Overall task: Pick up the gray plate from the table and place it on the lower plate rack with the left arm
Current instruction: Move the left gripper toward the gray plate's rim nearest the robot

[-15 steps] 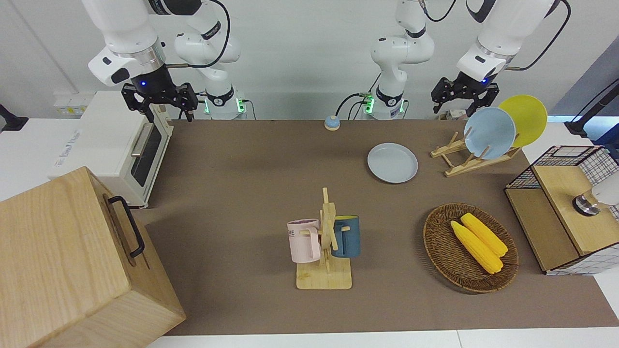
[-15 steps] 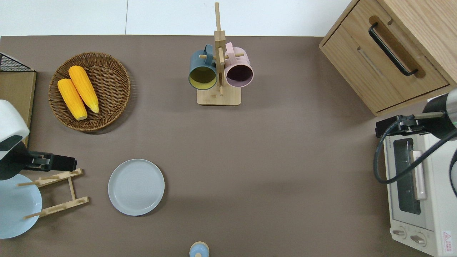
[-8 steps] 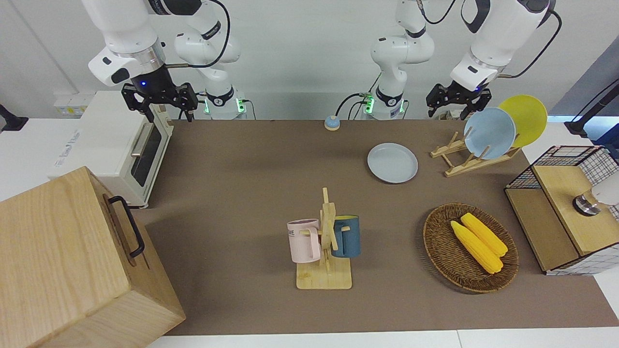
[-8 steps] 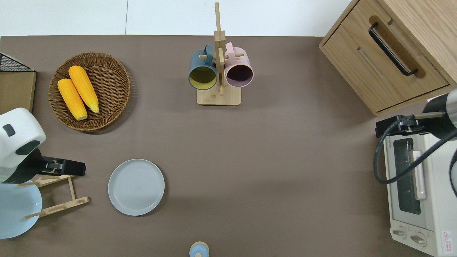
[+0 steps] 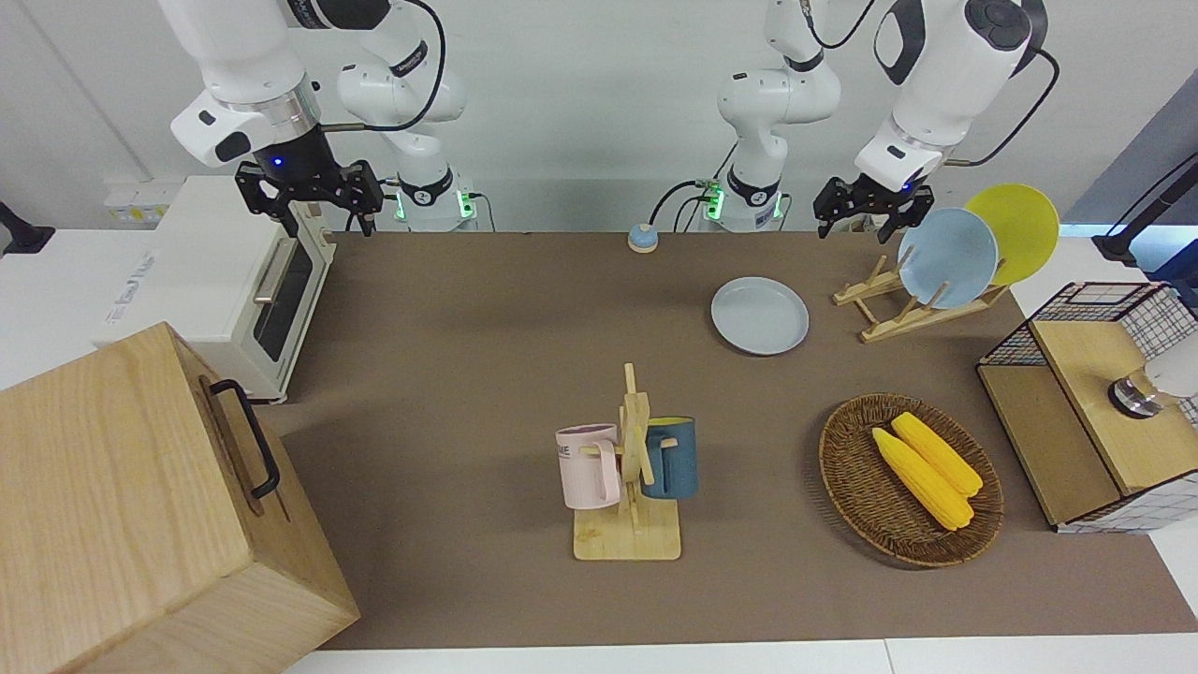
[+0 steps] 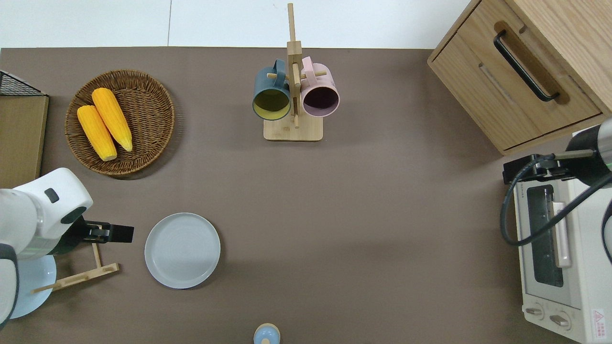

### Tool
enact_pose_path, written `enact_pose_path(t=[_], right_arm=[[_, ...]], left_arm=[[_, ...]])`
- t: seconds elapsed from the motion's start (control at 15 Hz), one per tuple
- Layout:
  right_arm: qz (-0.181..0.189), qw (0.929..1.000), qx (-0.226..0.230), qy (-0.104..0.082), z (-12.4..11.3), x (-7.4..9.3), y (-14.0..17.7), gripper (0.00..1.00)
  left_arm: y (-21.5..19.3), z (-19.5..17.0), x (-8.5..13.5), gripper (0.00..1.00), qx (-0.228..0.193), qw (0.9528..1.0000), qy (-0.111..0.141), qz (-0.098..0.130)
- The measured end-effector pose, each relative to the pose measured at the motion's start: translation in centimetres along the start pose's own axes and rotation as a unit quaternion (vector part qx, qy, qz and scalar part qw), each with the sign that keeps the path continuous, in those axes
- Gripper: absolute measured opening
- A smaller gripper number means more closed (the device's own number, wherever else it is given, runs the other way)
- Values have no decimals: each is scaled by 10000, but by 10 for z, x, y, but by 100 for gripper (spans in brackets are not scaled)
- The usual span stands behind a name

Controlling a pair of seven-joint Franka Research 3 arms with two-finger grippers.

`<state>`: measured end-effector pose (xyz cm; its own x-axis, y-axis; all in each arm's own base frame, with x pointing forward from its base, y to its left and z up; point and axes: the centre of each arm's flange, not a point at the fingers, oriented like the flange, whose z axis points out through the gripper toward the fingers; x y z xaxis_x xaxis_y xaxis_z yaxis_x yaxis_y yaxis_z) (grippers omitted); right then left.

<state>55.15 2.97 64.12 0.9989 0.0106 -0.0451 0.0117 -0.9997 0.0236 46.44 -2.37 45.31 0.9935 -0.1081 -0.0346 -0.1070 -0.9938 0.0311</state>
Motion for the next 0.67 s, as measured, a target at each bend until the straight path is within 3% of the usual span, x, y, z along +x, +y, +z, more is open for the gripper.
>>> enact_pose_path(t=[0.67], right_arm=[[0, 10000, 0, 0, 0, 0, 0, 99]], left_arm=[[0, 99, -26, 100, 73, 9993, 359, 2]])
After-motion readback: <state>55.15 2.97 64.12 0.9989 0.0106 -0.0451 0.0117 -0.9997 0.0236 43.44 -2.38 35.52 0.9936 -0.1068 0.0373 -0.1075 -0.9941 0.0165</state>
